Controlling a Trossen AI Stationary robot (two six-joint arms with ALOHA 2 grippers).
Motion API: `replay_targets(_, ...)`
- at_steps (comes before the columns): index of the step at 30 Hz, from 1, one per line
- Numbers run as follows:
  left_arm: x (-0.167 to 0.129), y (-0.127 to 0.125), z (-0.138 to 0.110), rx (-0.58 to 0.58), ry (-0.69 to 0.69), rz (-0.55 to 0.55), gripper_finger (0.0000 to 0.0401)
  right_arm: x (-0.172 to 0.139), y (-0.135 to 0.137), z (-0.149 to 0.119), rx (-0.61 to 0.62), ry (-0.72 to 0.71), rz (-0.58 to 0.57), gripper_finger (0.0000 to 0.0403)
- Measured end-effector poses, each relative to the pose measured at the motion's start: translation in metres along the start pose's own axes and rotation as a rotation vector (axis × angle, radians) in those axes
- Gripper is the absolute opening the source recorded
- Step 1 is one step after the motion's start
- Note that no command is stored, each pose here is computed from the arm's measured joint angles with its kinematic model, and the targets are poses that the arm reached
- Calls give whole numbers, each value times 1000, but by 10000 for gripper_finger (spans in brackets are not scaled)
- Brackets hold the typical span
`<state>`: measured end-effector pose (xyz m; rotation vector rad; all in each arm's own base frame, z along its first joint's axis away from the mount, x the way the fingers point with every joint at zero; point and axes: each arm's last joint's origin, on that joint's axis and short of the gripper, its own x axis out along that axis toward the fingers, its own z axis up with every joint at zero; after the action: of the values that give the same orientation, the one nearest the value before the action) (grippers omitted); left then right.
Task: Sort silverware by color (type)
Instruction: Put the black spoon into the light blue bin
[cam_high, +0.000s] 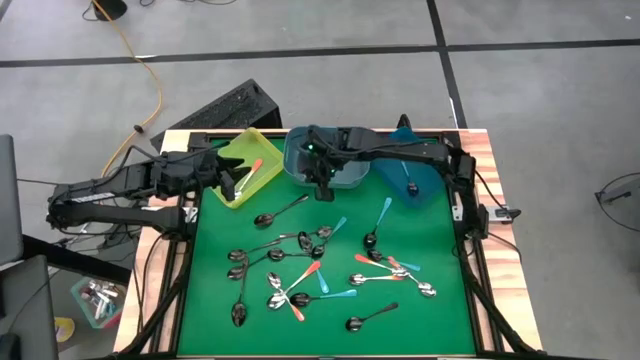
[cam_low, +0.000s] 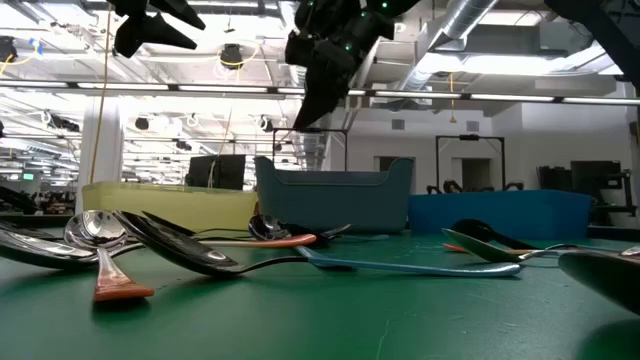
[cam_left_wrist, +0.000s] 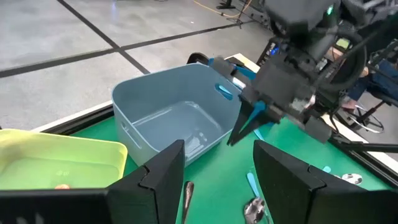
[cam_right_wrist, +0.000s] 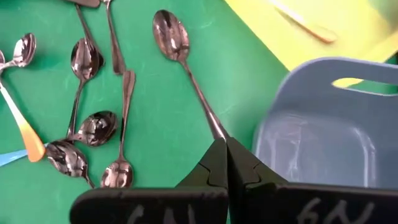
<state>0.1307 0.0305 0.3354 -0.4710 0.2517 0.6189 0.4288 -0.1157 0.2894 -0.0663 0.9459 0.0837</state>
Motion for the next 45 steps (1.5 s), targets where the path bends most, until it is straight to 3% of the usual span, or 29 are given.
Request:
replay_targets(7,0,0,-1,43,6,8,176,-10,-3,-5,29,79,18,24)
replay_targets(18,1,0,0,62,7,-2,176,-4,35,-1,-34,144,94,132)
replay_targets(24,1,0,-1,90,16,2,176,32,57,-4,-25,226,121,184)
replay_targets(31,0,0,-2,96,25,-12,176,71,81,-8,11,274,199,183)
replay_targets(37,2,-1,-3,122,44,-25,176,74,84,0,37,202,176,178)
replay_targets(45,3,-2,-4,125,70,-67,176,117,106,-13,58,298,152,177)
